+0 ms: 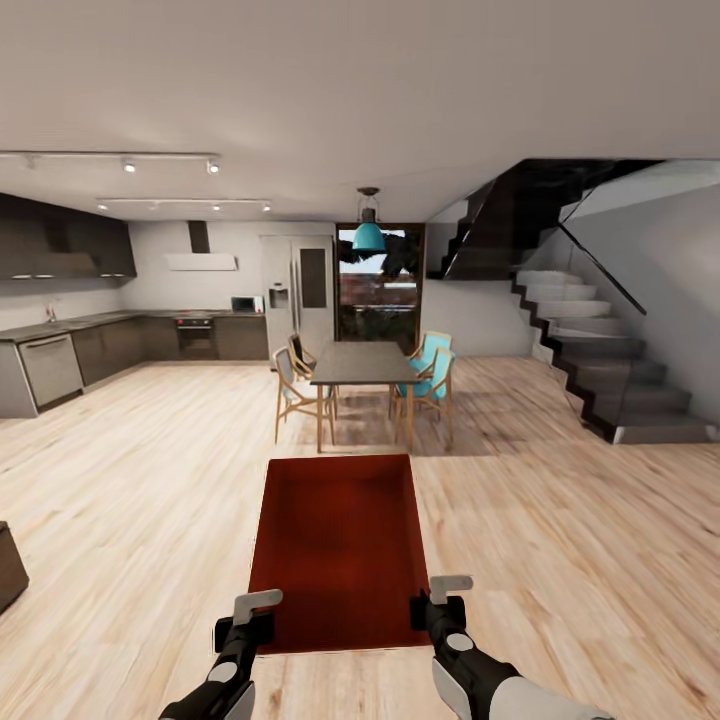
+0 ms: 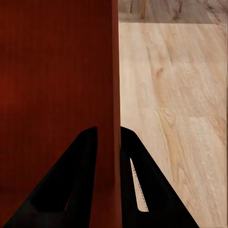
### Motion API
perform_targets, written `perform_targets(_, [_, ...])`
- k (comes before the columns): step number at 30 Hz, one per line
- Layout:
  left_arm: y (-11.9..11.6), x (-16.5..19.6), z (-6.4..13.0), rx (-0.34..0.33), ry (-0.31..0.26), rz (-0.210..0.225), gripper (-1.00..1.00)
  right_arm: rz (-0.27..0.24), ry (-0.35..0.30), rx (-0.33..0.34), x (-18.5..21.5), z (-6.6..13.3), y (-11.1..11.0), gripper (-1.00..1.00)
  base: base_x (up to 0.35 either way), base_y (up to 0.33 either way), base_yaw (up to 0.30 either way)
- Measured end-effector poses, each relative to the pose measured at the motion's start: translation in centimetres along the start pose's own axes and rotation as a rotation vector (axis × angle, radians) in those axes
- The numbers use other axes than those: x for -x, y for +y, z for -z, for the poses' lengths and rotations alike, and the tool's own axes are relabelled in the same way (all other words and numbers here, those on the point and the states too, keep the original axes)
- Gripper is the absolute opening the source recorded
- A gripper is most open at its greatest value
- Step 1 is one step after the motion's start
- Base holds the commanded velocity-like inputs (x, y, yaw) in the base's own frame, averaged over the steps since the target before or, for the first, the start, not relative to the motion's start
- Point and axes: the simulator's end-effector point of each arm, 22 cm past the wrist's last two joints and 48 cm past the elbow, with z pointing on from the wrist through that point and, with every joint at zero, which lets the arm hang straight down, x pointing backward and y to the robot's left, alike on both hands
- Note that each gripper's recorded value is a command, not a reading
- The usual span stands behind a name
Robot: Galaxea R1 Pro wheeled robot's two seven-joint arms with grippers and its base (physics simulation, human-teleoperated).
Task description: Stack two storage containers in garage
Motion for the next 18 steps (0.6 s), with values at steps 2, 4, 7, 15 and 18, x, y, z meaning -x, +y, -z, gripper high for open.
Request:
perform_targets(2, [0.00,0.04,0.01,0.000,-0.001,0.000,-1.00,0.000,-0.001,0.000,0.04,0.01,0.00,-1.00,0.321,0.000,-0.223])
perform_targets(4, [0.00,0.10,0.02,0.000,-0.002,0.001,-1.00,0.000,-0.002,0.000,0.12,0.02,0.00,-1.00,0.321,0.000,-0.234])
perform_targets(7, [-0.01,0.17,0.04,0.000,-0.003,0.001,-1.00,0.000,-0.003,0.000,0.19,0.05,0.00,-1.00,0.321,0.000,-0.235])
perform_targets(15, [-0.01,0.36,0.08,0.000,-0.007,0.001,-1.00,0.000,-0.007,0.000,0.37,0.11,-0.01,-1.00,0.321,0.000,-0.236])
perform_targets(18, [-0.02,0.43,0.10,-0.001,-0.008,0.001,-1.00,0.001,-0.008,0.000,0.45,0.14,-0.01,-1.00,0.321,0.000,-0.237])
